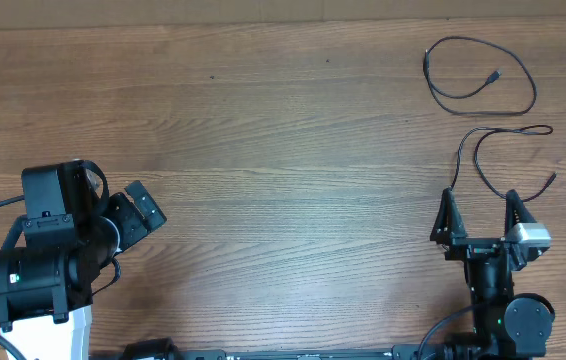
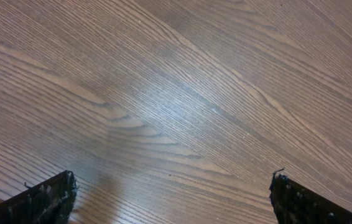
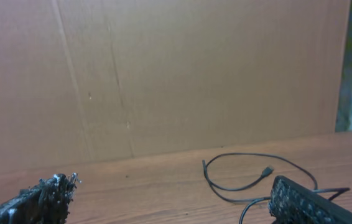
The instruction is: Untangle cables
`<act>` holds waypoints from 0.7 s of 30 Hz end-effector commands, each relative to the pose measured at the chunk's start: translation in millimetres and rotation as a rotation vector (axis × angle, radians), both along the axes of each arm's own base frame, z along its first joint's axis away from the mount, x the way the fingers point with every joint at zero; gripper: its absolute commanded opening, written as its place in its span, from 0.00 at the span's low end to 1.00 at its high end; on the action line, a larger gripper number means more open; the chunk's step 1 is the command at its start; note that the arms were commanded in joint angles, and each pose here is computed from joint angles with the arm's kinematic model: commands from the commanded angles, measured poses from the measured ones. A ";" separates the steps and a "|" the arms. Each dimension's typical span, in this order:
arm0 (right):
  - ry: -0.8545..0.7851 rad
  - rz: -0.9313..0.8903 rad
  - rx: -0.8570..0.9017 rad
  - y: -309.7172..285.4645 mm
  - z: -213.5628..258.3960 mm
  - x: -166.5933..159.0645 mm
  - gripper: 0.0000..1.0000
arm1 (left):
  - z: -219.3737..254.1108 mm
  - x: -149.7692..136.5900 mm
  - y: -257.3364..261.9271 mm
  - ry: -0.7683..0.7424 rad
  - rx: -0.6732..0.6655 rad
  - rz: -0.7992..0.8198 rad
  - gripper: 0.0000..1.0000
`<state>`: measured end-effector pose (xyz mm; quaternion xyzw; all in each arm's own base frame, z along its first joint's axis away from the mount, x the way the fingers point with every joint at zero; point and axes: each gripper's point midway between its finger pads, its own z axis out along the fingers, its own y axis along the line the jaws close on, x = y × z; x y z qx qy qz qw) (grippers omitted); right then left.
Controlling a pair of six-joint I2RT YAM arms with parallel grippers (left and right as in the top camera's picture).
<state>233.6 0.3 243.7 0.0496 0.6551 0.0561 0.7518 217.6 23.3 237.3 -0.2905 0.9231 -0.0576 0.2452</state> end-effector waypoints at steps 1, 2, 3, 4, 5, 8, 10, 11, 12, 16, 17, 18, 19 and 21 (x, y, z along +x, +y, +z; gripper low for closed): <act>-0.002 0.008 0.003 1.4 -9.3 3.1 1.00 | 4.6 1.4 1.6 -0.013 0.011 -0.009 1.00; -0.001 0.008 0.003 1.4 -11.5 3.8 1.00 | 4.6 1.4 1.6 -0.013 0.011 -0.009 1.00; 0.001 0.007 0.003 1.3 -13.8 4.5 1.00 | 4.6 1.4 1.6 -0.013 0.011 -0.009 0.99; 0.002 0.007 0.002 1.3 -16.0 5.2 1.00 | 4.6 1.4 1.6 -0.013 0.011 -0.009 1.00; 0.004 0.008 0.002 1.4 -18.1 5.8 1.00 | 4.6 1.4 1.6 -0.013 0.011 -0.009 1.00; 0.006 0.007 0.002 1.3 -23.9 7.5 1.00 | 4.6 1.4 1.6 -0.013 0.011 -0.009 1.00; 0.005 0.007 0.002 1.4 -26.9 8.5 1.00 | 4.6 1.4 1.6 -0.013 0.011 -0.009 1.00; 0.002 0.007 0.002 1.4 -28.0 8.9 1.00 | 4.6 1.4 1.6 -0.013 0.011 -0.009 1.00; -0.003 0.007 0.002 1.4 -29.9 9.6 1.00 | 4.6 1.4 1.6 -0.013 0.011 -0.009 0.99; -0.017 0.006 0.003 1.0 -30.5 10.0 1.00 | 4.6 1.4 1.6 -0.013 0.011 -0.009 0.99; -0.019 0.002 0.003 0.1 -30.0 10.0 1.00 | 4.6 1.4 1.6 -0.013 0.011 -0.009 1.00; -0.020 -0.003 0.003 -1.1 -29.7 9.9 1.00 | 4.6 1.4 1.6 -0.013 0.011 -0.009 0.99; -0.020 -0.007 0.003 -2.2 -29.7 9.9 1.00 | 4.6 1.4 1.6 -0.013 0.011 -0.009 1.00; -0.020 -0.020 0.002 -5.3 -29.7 9.9 1.00 | 4.6 1.4 1.6 -0.013 0.011 -0.009 1.00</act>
